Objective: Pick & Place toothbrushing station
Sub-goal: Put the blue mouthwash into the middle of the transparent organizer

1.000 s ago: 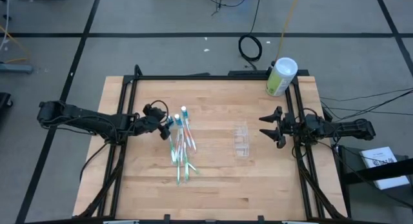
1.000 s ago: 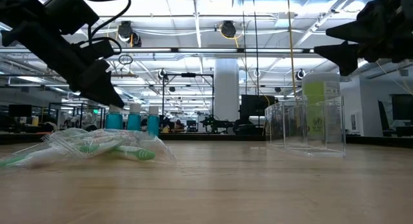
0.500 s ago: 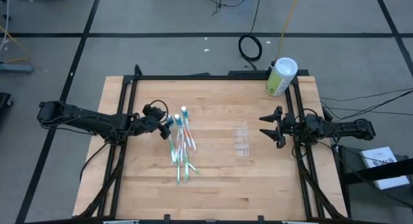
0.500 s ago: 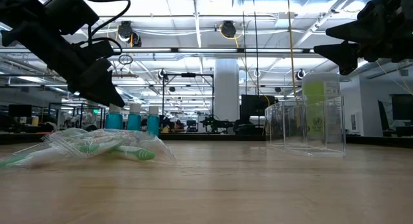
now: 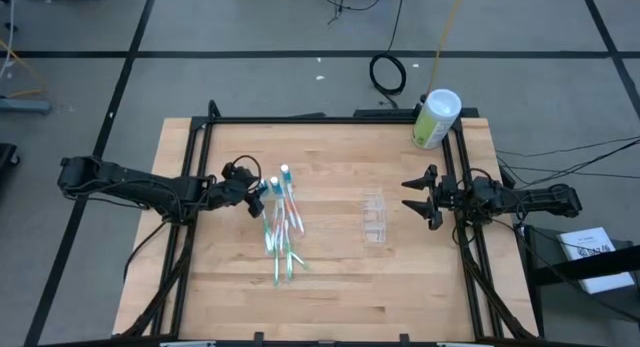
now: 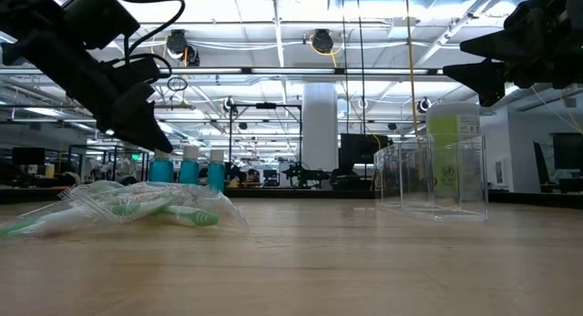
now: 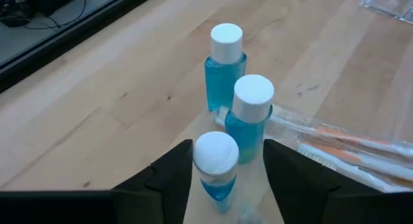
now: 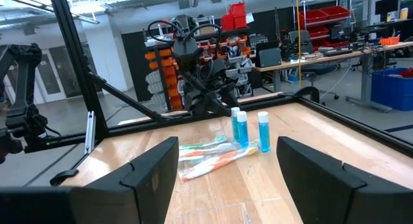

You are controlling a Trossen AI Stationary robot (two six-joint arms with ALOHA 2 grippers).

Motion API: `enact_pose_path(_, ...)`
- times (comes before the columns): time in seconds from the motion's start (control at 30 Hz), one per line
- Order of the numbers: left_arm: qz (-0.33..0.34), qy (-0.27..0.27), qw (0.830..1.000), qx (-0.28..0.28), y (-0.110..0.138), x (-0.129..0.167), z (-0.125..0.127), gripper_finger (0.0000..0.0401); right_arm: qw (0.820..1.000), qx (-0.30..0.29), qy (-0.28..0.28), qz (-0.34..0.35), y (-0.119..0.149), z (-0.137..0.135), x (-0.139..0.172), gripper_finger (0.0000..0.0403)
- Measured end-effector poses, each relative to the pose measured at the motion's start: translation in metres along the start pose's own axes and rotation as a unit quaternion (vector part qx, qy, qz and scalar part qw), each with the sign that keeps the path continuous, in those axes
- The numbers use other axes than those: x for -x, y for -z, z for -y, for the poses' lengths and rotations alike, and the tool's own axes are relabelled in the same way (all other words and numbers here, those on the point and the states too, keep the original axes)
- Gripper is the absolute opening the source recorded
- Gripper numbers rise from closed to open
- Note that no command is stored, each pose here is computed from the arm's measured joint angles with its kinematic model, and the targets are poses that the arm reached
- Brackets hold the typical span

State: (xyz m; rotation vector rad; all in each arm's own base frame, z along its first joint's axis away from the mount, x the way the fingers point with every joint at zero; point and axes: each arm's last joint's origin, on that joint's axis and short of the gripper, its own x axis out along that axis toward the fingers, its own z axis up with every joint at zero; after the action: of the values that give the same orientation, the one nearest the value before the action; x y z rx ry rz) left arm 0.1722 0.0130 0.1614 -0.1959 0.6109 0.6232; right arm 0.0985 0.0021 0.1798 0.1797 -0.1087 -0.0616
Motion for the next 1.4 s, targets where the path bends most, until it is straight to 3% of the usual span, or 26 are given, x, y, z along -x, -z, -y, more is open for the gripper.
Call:
enact_pose_path(0.23,-0.041,-0.021,0.999,-0.017,0.009,0.000,-0.004,0.0182,1.000,0.000,0.000,0.000,0.000,0.000,0.000,0.0254)
enact_pose_path(0.5,-0.046,-0.026,0.998,0.030,0.012,0.001,-0.004,0.0182,1.000,0.000,0.000,0.000,0.000,0.000,0.000,0.0254)
enact_pose_path(0.63,-0.056,-0.029,0.997,0.044,0.029,0.000,-0.006,0.0182,1.000,0.000,0.000,0.000,0.000,0.000,0.000,0.0254)
enact_pose_path(0.97,0.023,0.000,0.998,0.056,0.077,-0.004,-0.011,0.0182,1.000,0.000,0.000,0.000,0.000,0.000,0.000,0.0254)
enact_pose_path(1.4,0.058,-0.018,0.997,0.047,0.079,-0.008,-0.008,0.0182,1.000,0.000,0.000,0.000,0.000,0.000,0.000,0.0254)
